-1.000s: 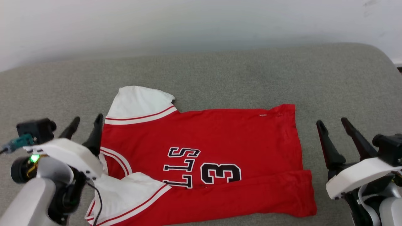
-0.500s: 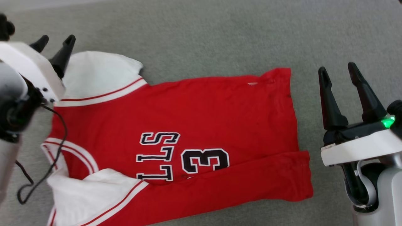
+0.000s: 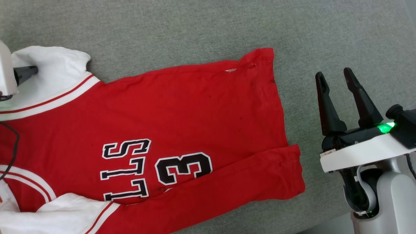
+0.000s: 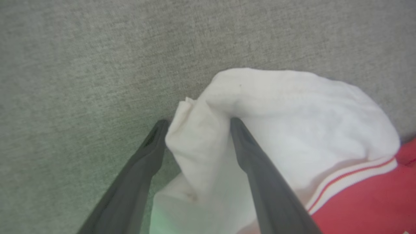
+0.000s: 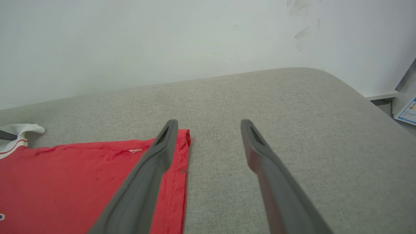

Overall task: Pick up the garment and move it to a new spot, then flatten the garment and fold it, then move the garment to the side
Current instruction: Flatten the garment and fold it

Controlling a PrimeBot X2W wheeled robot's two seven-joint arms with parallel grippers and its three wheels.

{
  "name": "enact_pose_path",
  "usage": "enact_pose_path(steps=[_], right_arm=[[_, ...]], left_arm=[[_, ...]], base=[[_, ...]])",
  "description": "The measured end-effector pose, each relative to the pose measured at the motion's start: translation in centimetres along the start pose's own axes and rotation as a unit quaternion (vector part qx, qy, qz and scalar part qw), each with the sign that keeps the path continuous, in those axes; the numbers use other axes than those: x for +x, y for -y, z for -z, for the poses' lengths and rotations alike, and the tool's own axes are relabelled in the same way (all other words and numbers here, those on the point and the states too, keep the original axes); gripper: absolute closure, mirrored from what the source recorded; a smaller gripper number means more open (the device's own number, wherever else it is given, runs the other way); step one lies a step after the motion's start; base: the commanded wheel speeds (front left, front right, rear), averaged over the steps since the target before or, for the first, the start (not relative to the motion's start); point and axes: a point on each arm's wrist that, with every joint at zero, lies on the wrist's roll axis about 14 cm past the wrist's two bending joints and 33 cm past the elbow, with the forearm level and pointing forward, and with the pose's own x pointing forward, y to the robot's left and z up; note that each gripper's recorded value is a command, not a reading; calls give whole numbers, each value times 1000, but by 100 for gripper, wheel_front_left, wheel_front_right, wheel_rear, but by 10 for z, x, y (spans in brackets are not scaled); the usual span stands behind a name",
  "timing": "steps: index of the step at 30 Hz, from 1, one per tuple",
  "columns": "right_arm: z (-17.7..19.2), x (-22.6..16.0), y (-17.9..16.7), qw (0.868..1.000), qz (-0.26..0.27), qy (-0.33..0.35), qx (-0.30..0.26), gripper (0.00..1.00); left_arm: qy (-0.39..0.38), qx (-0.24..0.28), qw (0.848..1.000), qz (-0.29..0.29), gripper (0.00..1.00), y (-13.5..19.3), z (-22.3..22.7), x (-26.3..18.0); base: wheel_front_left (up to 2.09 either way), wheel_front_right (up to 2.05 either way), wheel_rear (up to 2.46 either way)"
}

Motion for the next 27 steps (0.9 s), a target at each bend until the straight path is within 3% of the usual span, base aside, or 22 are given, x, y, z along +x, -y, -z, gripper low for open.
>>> enact_pose_path(steps=[1,2,3,10,15,20,27], right_arm=[[2,-1,2,1000,3,-3,2,0],[5,-1,4,1000,6,-7,6,0],[7,-2,4,1000,7,-10,9,0],[15,1,2,999,3,-35,32,0],[28,10,4,994,-10,-97,44,0],[48,29,0,980,-35,-191,49,0],[75,66,-29,946,-86,-312,26,0]], left_arm=[[-11,-4,1000,1,19,1,2,3],[-17,-7,1000,5,67,3,3,6],[-18,-12,1000,8,100,4,3,9],[22,-32,999,32,100,15,-1,7],[75,-25,996,42,100,23,-8,-11],[131,-7,990,45,100,27,-19,-42],[187,27,981,40,100,28,-29,-73]], base=[[0,0,0],[0,0,0],[0,0,0],[0,0,0],[0,0,0],[0,0,0],[0,0,0]])
